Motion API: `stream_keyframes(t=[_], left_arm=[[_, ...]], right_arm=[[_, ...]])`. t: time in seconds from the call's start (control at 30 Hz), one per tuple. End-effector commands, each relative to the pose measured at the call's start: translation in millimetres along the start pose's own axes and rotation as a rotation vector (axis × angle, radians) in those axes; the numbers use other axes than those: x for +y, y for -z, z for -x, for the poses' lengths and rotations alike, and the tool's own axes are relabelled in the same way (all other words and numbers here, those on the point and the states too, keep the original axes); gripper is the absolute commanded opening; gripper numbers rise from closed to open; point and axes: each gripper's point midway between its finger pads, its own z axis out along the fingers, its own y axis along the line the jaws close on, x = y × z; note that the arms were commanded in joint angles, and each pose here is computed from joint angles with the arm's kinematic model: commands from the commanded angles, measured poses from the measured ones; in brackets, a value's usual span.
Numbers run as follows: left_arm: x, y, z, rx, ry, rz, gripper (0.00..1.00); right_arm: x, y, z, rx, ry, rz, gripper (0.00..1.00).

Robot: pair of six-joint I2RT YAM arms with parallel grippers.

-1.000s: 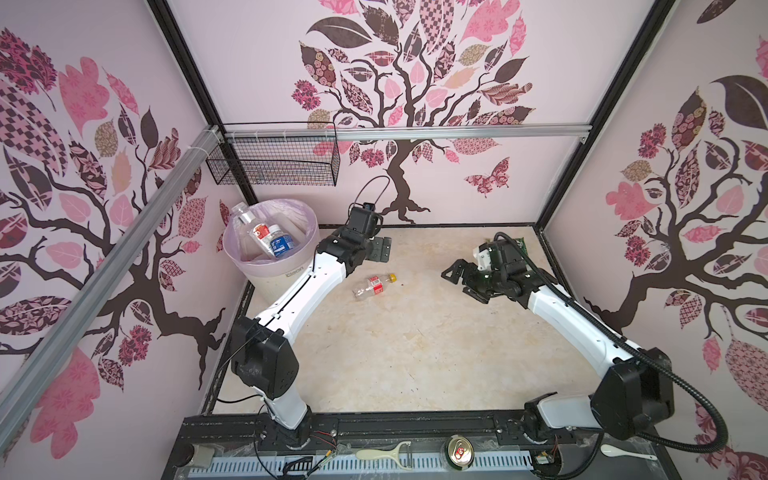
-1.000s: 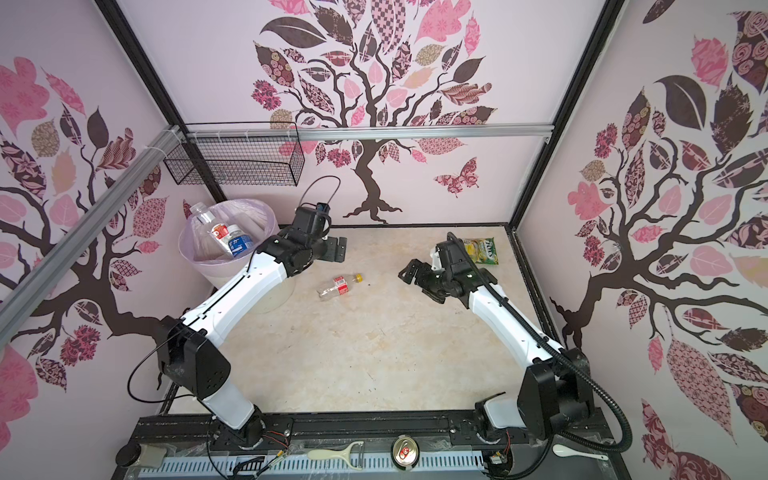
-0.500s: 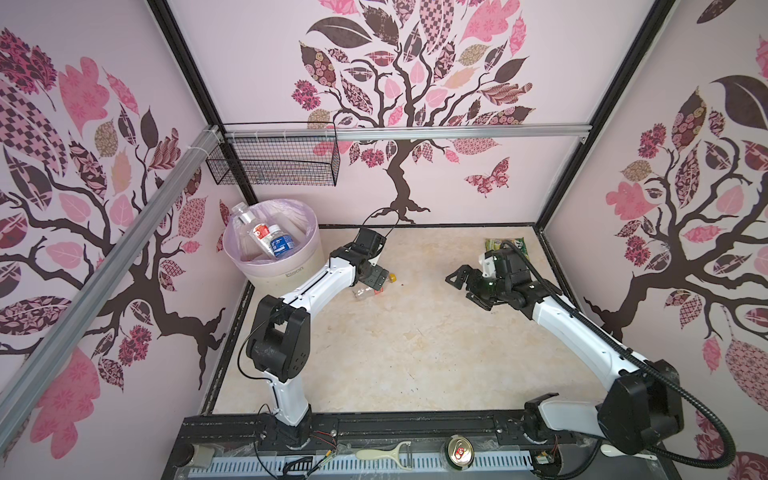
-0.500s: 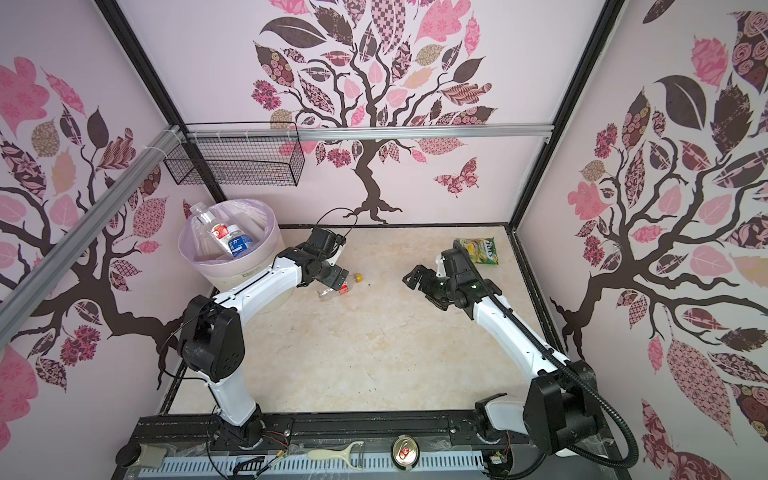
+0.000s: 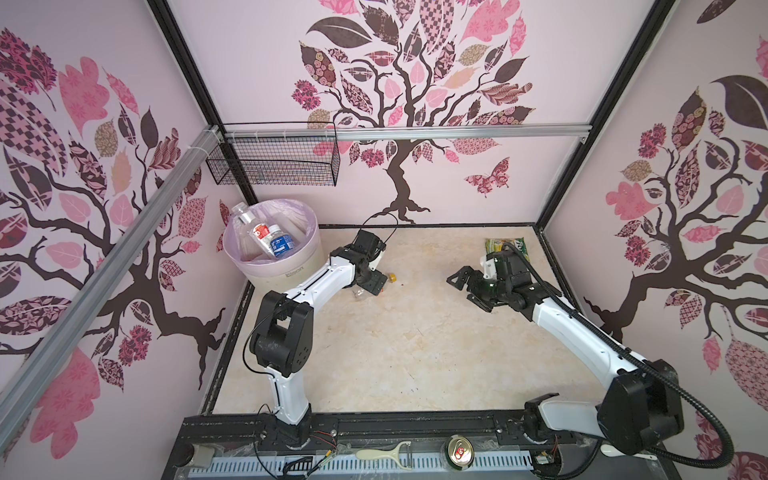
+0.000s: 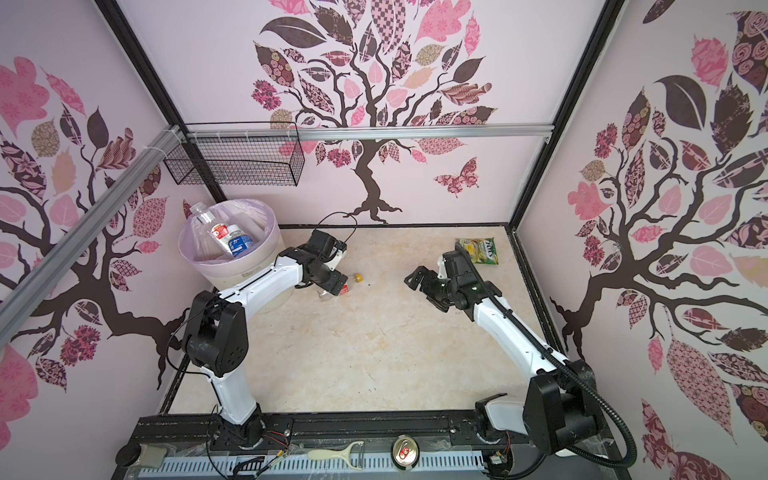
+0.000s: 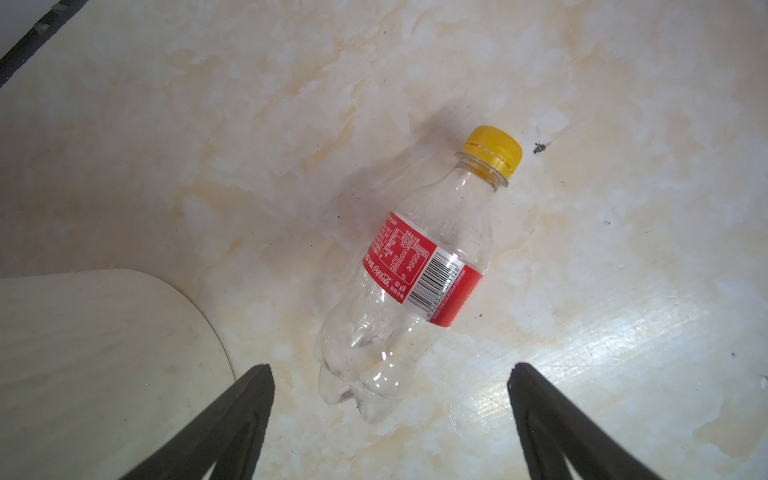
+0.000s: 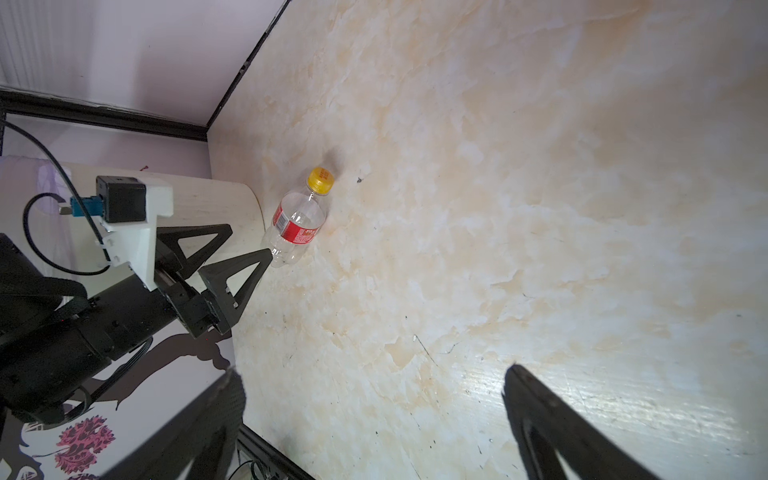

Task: Throw the plastic bottles in the bin
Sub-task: 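Lower the left gripper onto the red-labelled yellow-cap bottle and grasp it, then lift the red-labelled bottle and swing it over the bin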

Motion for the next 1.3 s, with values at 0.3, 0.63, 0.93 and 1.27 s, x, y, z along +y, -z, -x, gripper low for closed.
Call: stream_keyframes(t=[0.3, 0.63, 0.93, 1.27], left_arm=[[-3, -47, 5, 0.053, 0.051, -0.031, 0.91], [-12, -67, -8, 0.080, 0.098, -0.036, 0.76], [-9, -61, 3, 0.070, 0.229, 0.025, 0.62], [44, 39, 58, -0.224, 0.548, 0.101, 0.56]], right_arm=[[-7, 17, -8, -0.030, -0.012, 0.002, 1.00], [-8, 19, -6, -0.035, -0.014, 0.001, 1.00], [2, 25, -2, -0.041, 0.004, 0.025, 1.00], [29, 26, 12, -0.022, 0.049, 0.079, 1.00]])
